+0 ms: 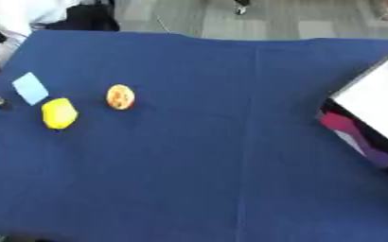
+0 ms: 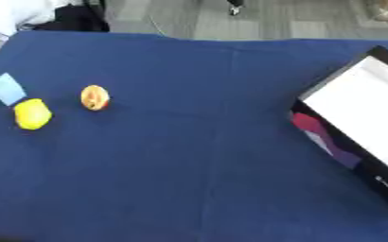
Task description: Pick up the objects with one hand, pass them to the other hand, and then place them into the box on the other side of the table.
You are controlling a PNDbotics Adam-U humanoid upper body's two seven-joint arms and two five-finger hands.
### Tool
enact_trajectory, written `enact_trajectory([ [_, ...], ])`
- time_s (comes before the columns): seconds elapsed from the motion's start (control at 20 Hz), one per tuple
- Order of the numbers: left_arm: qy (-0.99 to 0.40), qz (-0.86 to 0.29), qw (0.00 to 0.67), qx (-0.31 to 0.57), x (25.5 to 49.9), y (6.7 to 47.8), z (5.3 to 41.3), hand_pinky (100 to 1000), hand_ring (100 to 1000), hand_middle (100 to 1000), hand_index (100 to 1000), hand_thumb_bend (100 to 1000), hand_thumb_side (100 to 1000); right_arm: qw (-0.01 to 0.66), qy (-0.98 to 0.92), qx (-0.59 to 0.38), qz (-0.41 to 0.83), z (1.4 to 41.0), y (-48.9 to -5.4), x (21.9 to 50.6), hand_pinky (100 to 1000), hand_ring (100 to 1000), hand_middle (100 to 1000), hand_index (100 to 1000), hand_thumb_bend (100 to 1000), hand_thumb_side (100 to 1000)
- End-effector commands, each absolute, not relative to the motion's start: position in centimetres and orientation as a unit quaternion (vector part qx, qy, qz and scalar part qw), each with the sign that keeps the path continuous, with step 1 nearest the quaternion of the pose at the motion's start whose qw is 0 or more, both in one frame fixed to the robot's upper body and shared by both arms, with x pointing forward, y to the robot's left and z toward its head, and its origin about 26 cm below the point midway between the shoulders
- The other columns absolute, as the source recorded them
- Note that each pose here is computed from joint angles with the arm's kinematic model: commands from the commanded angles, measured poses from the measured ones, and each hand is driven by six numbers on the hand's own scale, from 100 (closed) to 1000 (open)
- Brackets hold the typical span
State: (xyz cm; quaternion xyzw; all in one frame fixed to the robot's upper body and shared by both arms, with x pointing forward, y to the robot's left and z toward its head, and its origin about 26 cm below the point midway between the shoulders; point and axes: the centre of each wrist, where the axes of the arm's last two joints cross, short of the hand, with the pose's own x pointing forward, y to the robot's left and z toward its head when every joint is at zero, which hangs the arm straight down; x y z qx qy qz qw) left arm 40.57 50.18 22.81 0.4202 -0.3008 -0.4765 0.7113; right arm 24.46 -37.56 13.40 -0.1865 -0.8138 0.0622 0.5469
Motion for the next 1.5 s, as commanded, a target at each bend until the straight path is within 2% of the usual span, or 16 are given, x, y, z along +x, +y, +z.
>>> enact_trajectory([
  [0.05, -0.32, -0.453, 0.716, 0.422, 40.1, 51.1, 24.5, 971, 918, 851, 841, 601, 282, 0.541, -0.815, -0.197, 0.066, 13.9, -37.8, 24.4, 910, 888, 1000, 982, 100, 664],
  [0.1, -0.323, -0.451, 0.718, 0.42, 40.1, 51.1, 24.5, 971, 918, 851, 841, 601, 282, 0.541, -0.815, -0.197, 0.066, 13.9, -37.8, 24.4, 910, 888, 1000, 982, 100, 664],
  [0.15, -0.331, -0.448, 0.721, 0.413, 40.1, 51.0, 24.5, 980, 922, 851, 845, 556, 361, 0.542, -0.814, -0.198, 0.066, 13.9, -37.8, 24.5, 911, 888, 1000, 982, 100, 666],
  [0.25, -0.347, -0.441, 0.725, 0.4, 40.3, 51.0, 24.6, 983, 924, 852, 847, 539, 405, 0.541, -0.815, -0.198, 0.066, 13.9, -37.7, 24.5, 911, 888, 1000, 981, 100, 667],
  [0.55, -0.368, -0.421, 0.729, 0.395, 40.5, 50.9, 24.8, 994, 935, 855, 852, 557, 472, 0.54, -0.816, -0.197, 0.066, 13.9, -37.5, 24.6, 912, 887, 1000, 981, 100, 669],
  [0.7, -0.367, -0.41, 0.733, 0.401, 40.5, 51.1, 24.7, 994, 936, 854, 855, 558, 471, 0.538, -0.817, -0.196, 0.066, 13.9, -37.4, 24.7, 912, 887, 1000, 981, 100, 670],
  [0.85, -0.362, -0.398, 0.734, 0.415, 40.4, 51.3, 24.7, 996, 939, 857, 859, 558, 423, 0.538, -0.817, -0.196, 0.066, 13.9, -37.3, 24.8, 912, 887, 1000, 980, 100, 652],
  [1.0, -0.355, -0.382, 0.736, 0.433, 40.3, 51.5, 24.6, 992, 937, 853, 851, 560, 381, 0.538, -0.817, -0.196, 0.066, 13.9, -37.2, 24.9, 912, 887, 1000, 980, 100, 677],
  [1.5, -0.348, -0.365, 0.739, 0.446, 40.0, 52.0, 24.2, 986, 933, 847, 841, 544, 342, 0.541, -0.815, -0.196, 0.066, 13.6, -36.9, 25.0, 914, 887, 1000, 980, 100, 686],
])
